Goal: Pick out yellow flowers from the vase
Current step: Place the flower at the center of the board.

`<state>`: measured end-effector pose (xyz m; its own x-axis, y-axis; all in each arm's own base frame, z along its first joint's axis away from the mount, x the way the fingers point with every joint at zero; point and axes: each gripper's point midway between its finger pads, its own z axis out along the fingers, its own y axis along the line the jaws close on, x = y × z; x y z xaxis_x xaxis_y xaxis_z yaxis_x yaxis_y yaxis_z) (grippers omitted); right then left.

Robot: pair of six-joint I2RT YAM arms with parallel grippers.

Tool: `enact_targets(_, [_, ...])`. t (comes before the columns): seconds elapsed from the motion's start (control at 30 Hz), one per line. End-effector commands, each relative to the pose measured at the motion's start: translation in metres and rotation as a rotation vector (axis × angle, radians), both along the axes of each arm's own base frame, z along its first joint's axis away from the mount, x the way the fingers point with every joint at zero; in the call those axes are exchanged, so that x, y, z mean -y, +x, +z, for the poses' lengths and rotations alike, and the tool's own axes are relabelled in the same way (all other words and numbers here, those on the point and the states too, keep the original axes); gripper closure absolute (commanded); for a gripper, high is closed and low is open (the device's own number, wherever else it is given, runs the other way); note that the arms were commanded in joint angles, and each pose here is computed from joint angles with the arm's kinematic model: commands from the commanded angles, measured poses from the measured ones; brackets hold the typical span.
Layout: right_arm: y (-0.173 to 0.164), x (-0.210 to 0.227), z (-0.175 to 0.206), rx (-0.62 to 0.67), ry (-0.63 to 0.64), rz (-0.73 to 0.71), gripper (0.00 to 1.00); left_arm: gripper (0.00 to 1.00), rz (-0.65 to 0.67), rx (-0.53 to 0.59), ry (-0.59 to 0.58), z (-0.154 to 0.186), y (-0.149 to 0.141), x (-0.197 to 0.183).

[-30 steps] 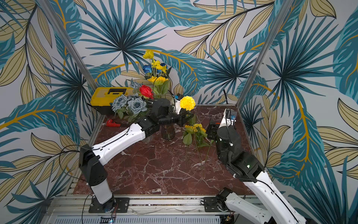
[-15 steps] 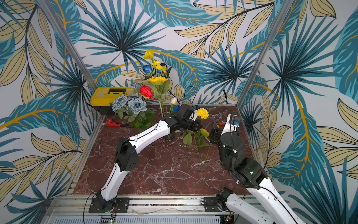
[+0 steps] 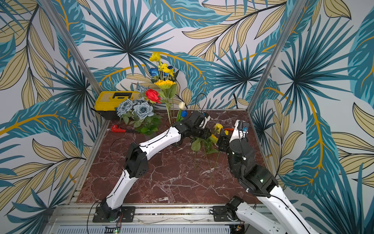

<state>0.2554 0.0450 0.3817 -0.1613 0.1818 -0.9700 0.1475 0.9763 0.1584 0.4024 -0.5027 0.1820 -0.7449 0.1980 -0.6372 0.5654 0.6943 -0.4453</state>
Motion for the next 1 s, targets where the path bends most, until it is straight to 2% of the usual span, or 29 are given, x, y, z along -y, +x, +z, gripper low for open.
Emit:
enact_targets(0.0, [0.001,-0.002,-0.002,0.011,0.011,0.009,0.27,0.63,0.010,0.057,-0.004,0.015,0.007,0.001])
enact_targets(0.13, [0.004,-0.005,-0.003,0.009,0.012,0.019,0.27,0.59,0.027,0.076,-0.007,0.021,0.012,-0.001])
enact_targets(0.4, [0.004,-0.006,-0.005,0.004,0.005,0.020,0.27,0.57,0.025,0.090,-0.019,0.033,0.012,-0.004])
enact_targets(0.5, [0.005,-0.007,-0.007,-0.004,-0.002,0.022,0.26,0.52,0.012,0.128,-0.055,0.062,0.009,-0.006])
enact_targets(0.67, [0.007,-0.007,-0.009,-0.006,-0.004,0.017,0.26,0.43,-0.030,0.240,-0.122,0.133,-0.009,-0.017])
enact_targets(0.83, [0.013,-0.013,-0.012,-0.014,-0.009,0.026,0.21,0.35,-0.090,0.356,-0.175,0.202,-0.049,-0.037])
enact_targets(0.97, [0.024,-0.028,-0.013,-0.027,-0.027,0.073,0.18,0.31,-0.091,0.461,-0.176,0.243,-0.076,-0.066])
